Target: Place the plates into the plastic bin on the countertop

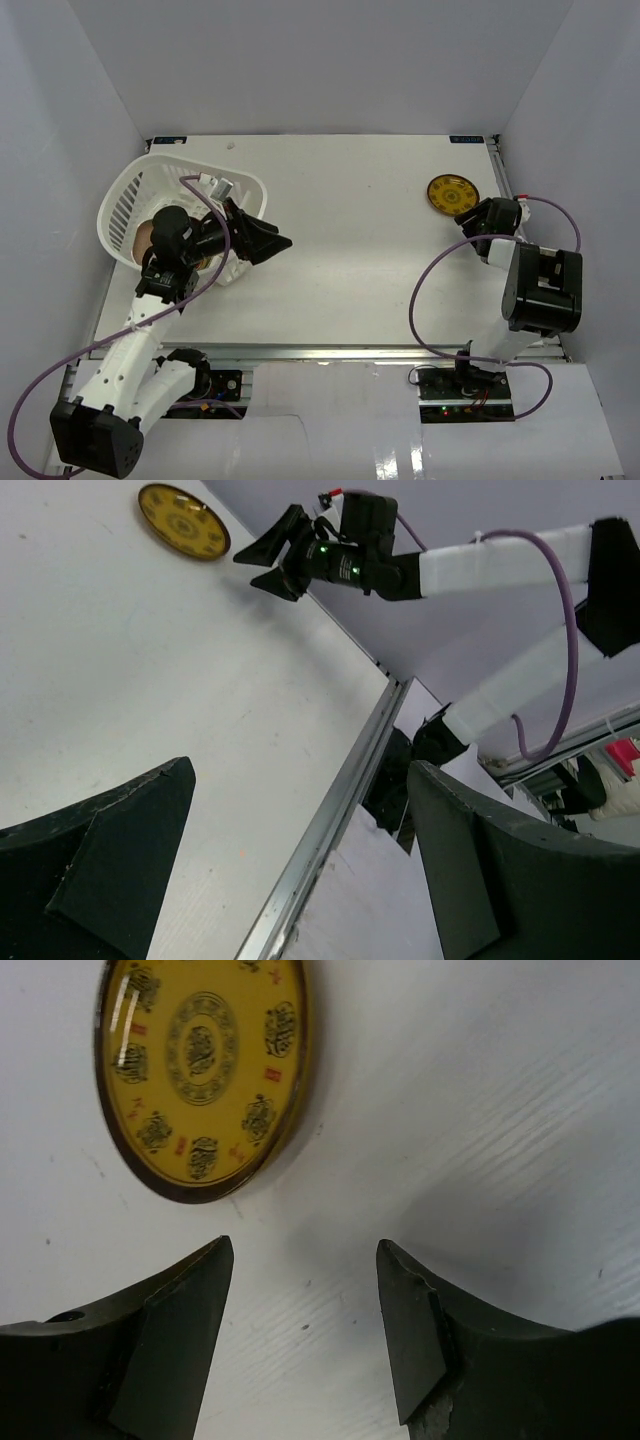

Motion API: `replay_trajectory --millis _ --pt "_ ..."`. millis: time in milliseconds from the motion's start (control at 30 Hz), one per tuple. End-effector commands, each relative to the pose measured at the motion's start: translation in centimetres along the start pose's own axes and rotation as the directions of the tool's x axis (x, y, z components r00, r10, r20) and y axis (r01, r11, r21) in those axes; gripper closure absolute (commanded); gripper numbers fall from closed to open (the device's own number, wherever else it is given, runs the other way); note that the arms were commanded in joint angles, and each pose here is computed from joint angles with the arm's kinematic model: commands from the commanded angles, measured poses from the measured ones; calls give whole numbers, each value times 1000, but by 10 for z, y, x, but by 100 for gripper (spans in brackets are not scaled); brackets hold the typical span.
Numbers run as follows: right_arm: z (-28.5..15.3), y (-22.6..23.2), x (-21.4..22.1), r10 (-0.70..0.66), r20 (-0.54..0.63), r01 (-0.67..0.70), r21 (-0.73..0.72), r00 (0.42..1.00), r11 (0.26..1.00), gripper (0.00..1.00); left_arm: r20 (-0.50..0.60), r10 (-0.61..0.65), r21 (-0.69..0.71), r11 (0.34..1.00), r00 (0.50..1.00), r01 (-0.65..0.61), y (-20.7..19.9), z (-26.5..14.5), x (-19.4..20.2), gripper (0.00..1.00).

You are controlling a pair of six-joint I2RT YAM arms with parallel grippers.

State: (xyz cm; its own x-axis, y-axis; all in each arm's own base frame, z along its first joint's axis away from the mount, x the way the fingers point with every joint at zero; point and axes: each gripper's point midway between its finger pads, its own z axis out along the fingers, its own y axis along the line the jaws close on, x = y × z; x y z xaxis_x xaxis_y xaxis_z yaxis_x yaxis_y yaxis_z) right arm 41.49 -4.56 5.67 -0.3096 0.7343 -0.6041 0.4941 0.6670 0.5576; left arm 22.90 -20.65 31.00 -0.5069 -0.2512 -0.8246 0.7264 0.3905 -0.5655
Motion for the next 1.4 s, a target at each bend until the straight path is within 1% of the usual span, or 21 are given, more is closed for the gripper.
replay_trajectory --millis 0,167,300,333,400,533,600,700,767,800,867,900,967,1000,1067,1100,1133,1233,1267,1333,1367 --pt "25 14 -15 72 28 -71 -53 997 996 34 -52 53 69 996 997 -49 -4 -1 21 2" --pt "54 16 -11 158 -2 -158 -76 987 984 38 -68 64 79 995 996 -58 -3 -1 28 2" --pt "77 18 -5 218 -28 -220 -91 975 971 62 -69 65 56 997 996 -61 3 1 27 2" --pt "79 21 -5 245 -36 -247 -103 969 963 80 -65 74 50 996 995 -70 4 1 26 2" --pt "74 31 -11 250 -28 -252 -149 968 956 92 -56 76 24 997 996 -75 8 2 23 2" --pt "22 90 -37 217 17 -193 -391 976 900 92 -18 92 -23 995 996 -92 12 1 13 2" --pt "-19 135 -46 151 53 -103 -510 987 854 92 25 81 -53 995 996 -79 14 2 2 2" --pt "-74 209 -40 21 110 54 -637 994 769 92 92 70 -7 998 993 -69 -5 2 -17 2" --pt "-96 247 -19 -60 106 116 -673 993 730 92 146 111 31 993 983 -117 -29 -2 -40 2" --pt "-123 287 -3 -108 123 164 -736 986 657 92 170 128 39 990 977 -136 -40 -6 -50 2" --pt "-143 320 18 -147 119 185 -777 982 602 92 237 174 30 982 956 -186 -58 -14 -72 2" --pt "-163 349 37 -177 117 196 -814 977 546 92 296 231 35 967 927 -252 -82 -26 -91 2" --pt "-184 378 69 -208 102 195 -845 973 498 92 379 274 -17 957 884 -289 -99 -41 -114 2" --pt "-182 386 87 -235 82 191 -849 969 492 92 435 313 -28 942 844 -335 -121 -57 -127 2" --pt "-200 414 100 -242 90 194 -874 966 447 92 504 349 -107 933 790 -344 -131 -75 -144 2" --pt "-201 420 135 -293 54 184 -881 955 436 92 548 377 -126 920 747 -371 -148 -91 -151 2" --pt "-212 438 159 -321 49 183 -897 946 403 92 575 396 -172 914 716 -368 -149 -99 -158 2" --pt "-224 457 200 -381 25 181 -908 924 378 92 616 438 -226 895 655 -386 -163 -121 -164 2" --pt "-239 473 224 -409 32 184 -923 912 339 92 617 438 -262 898 654 -354 -155 -124 -165 2" --pt "-244 479 255 -469 25 206 -918 883 339 92 606 439 -302 899 664 -319 -147 -126 -166 2" --pt "-258 490 279 -495 34 207 -931 868 300 92 588 433 -324 900 683 -292 -138 -125 -162 2"
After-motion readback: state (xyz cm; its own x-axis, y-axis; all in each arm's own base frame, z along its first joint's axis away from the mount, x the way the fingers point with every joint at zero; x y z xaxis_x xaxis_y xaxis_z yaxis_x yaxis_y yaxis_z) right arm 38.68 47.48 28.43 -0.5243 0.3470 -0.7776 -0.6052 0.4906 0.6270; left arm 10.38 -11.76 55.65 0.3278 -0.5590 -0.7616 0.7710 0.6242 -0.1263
